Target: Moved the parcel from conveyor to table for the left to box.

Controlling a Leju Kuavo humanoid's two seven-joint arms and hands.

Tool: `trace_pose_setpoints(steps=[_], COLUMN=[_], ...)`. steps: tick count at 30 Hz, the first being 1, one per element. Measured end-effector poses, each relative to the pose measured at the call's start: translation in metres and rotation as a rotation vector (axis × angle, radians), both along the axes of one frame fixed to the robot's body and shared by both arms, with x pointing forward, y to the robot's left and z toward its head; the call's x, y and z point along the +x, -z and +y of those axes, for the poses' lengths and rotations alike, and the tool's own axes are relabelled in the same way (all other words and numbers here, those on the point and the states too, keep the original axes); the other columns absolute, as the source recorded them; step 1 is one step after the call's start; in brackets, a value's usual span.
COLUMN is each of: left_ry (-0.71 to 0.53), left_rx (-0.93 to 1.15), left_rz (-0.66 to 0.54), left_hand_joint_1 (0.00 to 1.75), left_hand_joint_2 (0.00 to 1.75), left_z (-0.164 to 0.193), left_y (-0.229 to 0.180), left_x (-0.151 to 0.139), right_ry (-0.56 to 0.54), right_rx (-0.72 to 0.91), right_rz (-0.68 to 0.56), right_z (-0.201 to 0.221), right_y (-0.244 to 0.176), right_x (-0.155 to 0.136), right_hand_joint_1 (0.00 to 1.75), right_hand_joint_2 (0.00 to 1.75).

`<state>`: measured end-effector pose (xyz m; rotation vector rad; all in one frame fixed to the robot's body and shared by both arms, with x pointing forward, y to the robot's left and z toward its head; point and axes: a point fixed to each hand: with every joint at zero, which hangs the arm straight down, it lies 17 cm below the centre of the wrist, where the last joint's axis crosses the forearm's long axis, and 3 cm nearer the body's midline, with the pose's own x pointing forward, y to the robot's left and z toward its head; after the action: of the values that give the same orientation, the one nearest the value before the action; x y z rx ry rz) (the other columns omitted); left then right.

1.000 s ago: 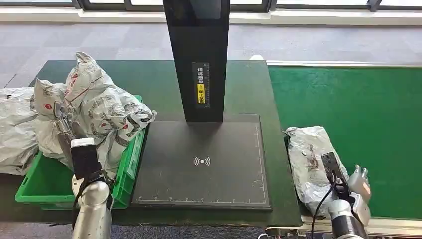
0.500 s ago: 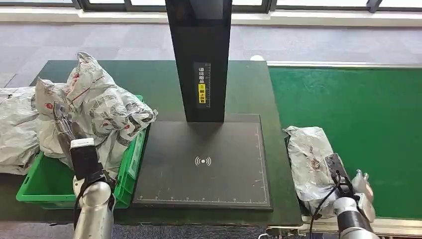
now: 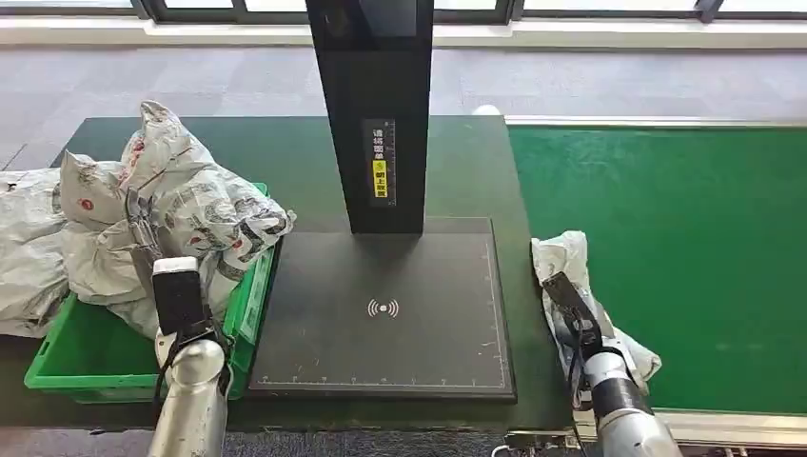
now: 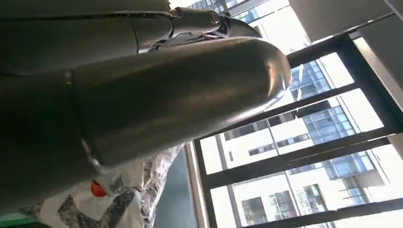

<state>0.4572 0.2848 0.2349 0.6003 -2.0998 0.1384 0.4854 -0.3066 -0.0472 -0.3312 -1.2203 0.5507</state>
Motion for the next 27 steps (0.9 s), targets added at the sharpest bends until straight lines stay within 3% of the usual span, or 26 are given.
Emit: trace_pose_setpoints(steps=[14, 20, 27], left_ry=[0.007, -0.001, -0.009], left_rx=[-0.018, -0.013, -0.018], left_rz=[0.018, 0.033, 0.041], left_hand_joint_1=[0.00, 0.00, 0.00], left_hand_joint_2=[0.00, 0.00, 0.00], left_z=[-0.001, 0.002, 0.006], left_y=[0.010, 0.018, 0.026], left_x=[0.007, 0.001, -0.010], right_ry=[-0.094, 0.037, 0.175], right_rx=[0.068, 0.115, 0.236], right_rz=[-0.029, -0.180, -0.423], right_z=[0.046, 0.036, 0.013], right_y=[-0.004, -0.030, -0.089], right_x=[-0.003, 0.009, 0.013], right_hand_joint_1=[1.75, 1.75, 1.75], right_hand_joint_2=[1.75, 1.75, 1.75])
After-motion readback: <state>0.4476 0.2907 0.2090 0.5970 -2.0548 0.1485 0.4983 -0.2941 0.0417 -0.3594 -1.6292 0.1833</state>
